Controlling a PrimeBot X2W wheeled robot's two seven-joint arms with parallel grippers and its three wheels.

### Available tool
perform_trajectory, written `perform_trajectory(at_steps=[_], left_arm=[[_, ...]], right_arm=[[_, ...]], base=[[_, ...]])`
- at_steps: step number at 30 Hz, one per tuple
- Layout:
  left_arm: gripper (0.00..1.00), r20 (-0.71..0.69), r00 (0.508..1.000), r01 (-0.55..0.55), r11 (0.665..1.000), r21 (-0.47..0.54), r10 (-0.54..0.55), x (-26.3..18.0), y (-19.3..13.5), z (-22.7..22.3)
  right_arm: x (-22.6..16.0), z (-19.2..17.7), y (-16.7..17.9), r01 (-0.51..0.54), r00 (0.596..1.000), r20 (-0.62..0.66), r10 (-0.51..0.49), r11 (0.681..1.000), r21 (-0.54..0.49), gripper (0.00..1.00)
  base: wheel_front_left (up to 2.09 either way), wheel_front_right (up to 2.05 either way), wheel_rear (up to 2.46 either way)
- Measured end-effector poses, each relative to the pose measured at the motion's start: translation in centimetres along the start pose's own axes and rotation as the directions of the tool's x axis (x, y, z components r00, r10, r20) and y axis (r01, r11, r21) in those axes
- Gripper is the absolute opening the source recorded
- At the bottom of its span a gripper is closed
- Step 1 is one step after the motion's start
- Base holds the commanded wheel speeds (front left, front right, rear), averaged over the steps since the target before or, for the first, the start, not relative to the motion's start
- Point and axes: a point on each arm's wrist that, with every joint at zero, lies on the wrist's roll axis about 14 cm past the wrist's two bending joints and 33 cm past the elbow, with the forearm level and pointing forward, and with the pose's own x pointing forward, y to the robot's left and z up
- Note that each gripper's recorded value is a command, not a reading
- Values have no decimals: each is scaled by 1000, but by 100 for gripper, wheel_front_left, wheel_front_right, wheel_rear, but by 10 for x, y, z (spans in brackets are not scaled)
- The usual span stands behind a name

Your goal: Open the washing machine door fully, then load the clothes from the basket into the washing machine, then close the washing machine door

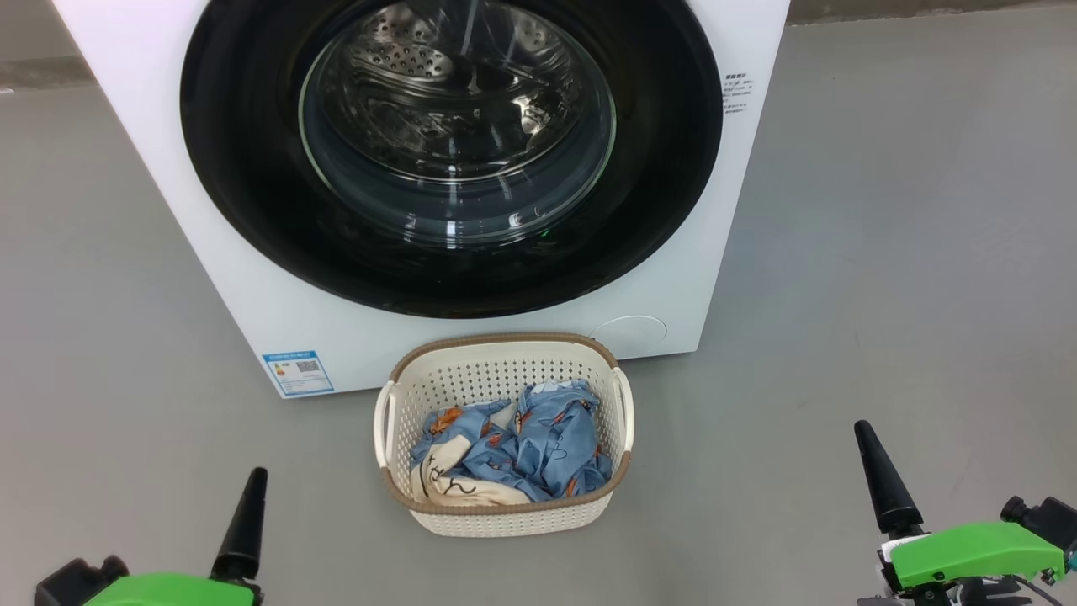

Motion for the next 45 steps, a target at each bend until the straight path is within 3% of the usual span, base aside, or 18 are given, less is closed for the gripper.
perform_trajectory(at_steps=[8, 16, 25, 39, 45], left_arm=[[100, -7, 1000, 21, 989, 147, -20, 3, -5, 0], [100, -18, 1000, 24, 961, 277, -20, 4, -3, -1], [100, -10, 999, 42, 906, 422, -42, 7, -8, 5], [100, 3, 998, 55, 818, 573, -70, 7, -13, 10], [100, -3, 997, 66, 771, 633, -83, 9, -14, 11]], right_arm=[[5, -1, 10, -36, 999, -11, 34, 985, -170, 100], [5, 2, 10, -41, 999, -11, 40, 950, -308, 100], [9, 3, 18, -68, 998, -16, 69, 886, -458, 100], [12, 5, 30, -99, 993, -10, 116, 796, -598, 100], [15, 7, 35, -109, 990, -9, 138, 743, -660, 100]], base=[[0, 0, 0], [0, 0, 0], [0, 0, 0], [0, 0, 0], [0, 0, 0]])
